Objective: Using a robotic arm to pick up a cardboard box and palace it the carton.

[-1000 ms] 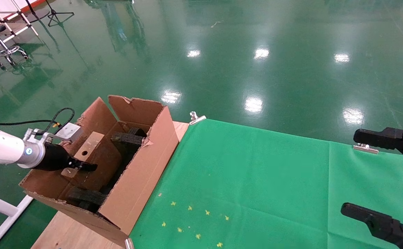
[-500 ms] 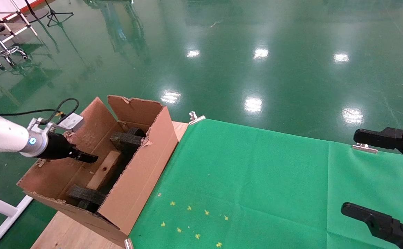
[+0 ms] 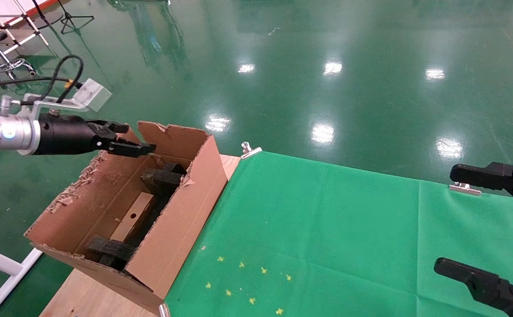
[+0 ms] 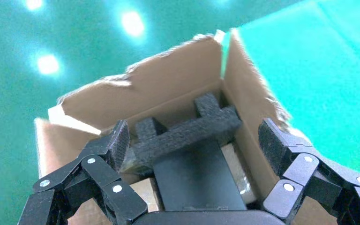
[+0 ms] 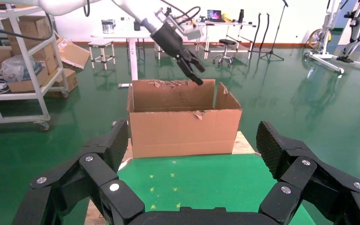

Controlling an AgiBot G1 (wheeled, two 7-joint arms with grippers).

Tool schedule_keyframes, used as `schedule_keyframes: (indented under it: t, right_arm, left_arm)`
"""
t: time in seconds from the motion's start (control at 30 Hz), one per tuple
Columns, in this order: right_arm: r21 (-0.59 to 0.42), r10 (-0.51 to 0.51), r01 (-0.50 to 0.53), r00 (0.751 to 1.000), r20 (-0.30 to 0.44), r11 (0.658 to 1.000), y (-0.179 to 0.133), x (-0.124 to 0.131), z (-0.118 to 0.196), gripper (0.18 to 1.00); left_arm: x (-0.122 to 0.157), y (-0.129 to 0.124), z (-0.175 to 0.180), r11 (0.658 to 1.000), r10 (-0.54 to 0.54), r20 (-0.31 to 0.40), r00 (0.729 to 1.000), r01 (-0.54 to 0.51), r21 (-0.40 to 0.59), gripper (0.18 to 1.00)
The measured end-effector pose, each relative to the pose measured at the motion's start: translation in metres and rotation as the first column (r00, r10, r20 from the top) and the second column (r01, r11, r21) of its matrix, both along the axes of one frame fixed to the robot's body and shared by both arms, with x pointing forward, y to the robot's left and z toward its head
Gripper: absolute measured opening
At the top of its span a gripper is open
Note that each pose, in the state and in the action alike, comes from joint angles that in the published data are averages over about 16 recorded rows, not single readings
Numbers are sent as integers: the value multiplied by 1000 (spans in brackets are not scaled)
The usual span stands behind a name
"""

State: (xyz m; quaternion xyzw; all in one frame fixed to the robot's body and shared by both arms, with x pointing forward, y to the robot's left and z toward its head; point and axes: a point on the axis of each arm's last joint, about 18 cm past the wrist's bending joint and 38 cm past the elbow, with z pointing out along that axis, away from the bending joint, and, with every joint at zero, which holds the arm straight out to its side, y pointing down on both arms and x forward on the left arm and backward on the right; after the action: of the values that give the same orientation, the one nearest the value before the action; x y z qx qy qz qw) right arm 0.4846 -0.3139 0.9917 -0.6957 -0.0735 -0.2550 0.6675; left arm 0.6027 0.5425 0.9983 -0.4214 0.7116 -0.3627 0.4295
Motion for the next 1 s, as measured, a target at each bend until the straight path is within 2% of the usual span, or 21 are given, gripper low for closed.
schedule_keyframes:
  t: [0.43, 0.6, 0.8, 1.0]
  right_arm:
    - [0, 0, 0, 1000, 0, 1000, 0, 0, 0, 1001]
    - [0, 0, 0, 1000, 0, 1000, 0, 0, 0, 1001]
    - [0, 0, 0, 1000, 0, 1000, 0, 0, 0, 1001]
    - [0, 0, 0, 1000, 0, 1000, 0, 0, 0, 1001]
  left_arm:
    - [-7, -24, 10, 995, -95, 26, 995, 94, 37, 1001]
    - [-6, -40, 9, 986, -162, 44, 986, 161, 33, 1001]
    - [-8, -68, 7, 961, -278, 78, 958, 276, 31, 1001]
    - [-13, -99, 5, 916, -400, 116, 909, 399, 31, 1001]
